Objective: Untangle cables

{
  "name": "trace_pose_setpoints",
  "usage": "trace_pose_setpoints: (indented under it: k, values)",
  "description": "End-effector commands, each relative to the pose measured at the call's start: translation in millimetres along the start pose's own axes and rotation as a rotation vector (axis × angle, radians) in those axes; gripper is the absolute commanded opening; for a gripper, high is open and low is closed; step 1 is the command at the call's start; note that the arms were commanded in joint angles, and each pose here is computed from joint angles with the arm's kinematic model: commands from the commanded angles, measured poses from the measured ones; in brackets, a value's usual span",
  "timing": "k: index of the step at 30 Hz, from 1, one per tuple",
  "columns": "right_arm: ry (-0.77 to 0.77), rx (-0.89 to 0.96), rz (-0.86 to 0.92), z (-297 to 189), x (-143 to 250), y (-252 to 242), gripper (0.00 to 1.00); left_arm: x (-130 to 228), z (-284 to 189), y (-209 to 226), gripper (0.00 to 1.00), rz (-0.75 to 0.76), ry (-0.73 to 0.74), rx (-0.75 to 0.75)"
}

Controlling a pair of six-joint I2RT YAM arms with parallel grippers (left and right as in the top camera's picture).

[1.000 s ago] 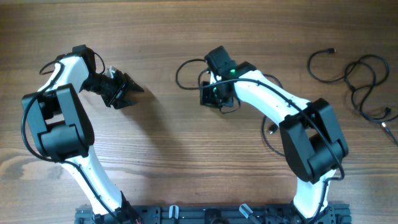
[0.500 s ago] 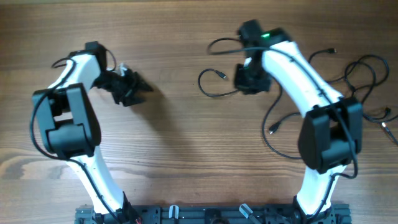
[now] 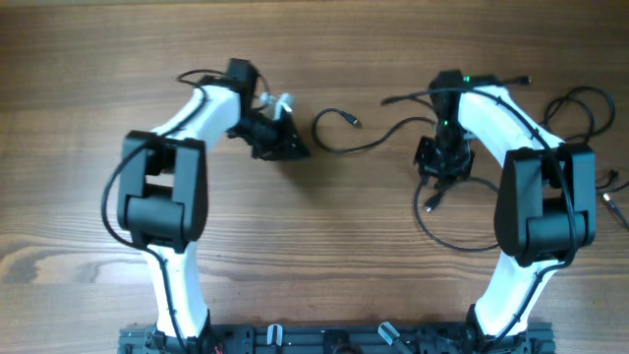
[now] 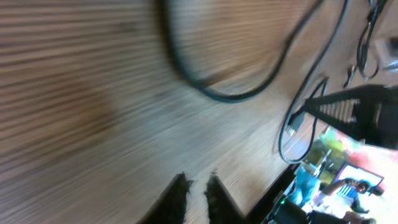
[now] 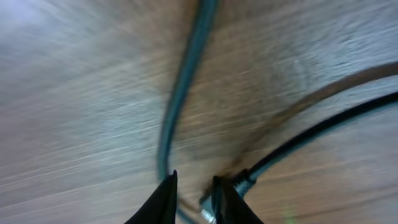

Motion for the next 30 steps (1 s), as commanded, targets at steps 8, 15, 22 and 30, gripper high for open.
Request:
trace_pose_setpoints:
  k: [8, 15, 22, 30]
  values:
    - [0.054, -0.075, -0.027, 33.1, 15.5, 7.6, 0.22, -23.6, 42.2, -74.0, 0.04, 0.233, -0.108, -0.08]
    - [0.046, -0.256, -0.043, 40.6, 12.2, 37.0, 0.22, -35.1, 57.3, -68.9, 0.04, 0.302, -0.201, -0.291]
    - [0.036, -0.397, -0.068, 32.6, 6.6, 61.4, 0.23, -37.1, 55.2, -56.9, 0.04, 0.292, -0.216, -0.367]
    - [0.023, -0.435, -0.08, 29.8, 3.6, 68.7, 0.27, -46.9, 45.1, -70.0, 0.04, 0.255, -0.259, -0.319]
Point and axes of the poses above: each gripper's point midway between its finger pads, its own z axis out along the fingers, its own y axis along the line the jaws close on, x = y × z, the point moved 1 cm from there along -z, back along the fingers, and after that the axes turned 2 degrees about z, right-handed, at the moved point
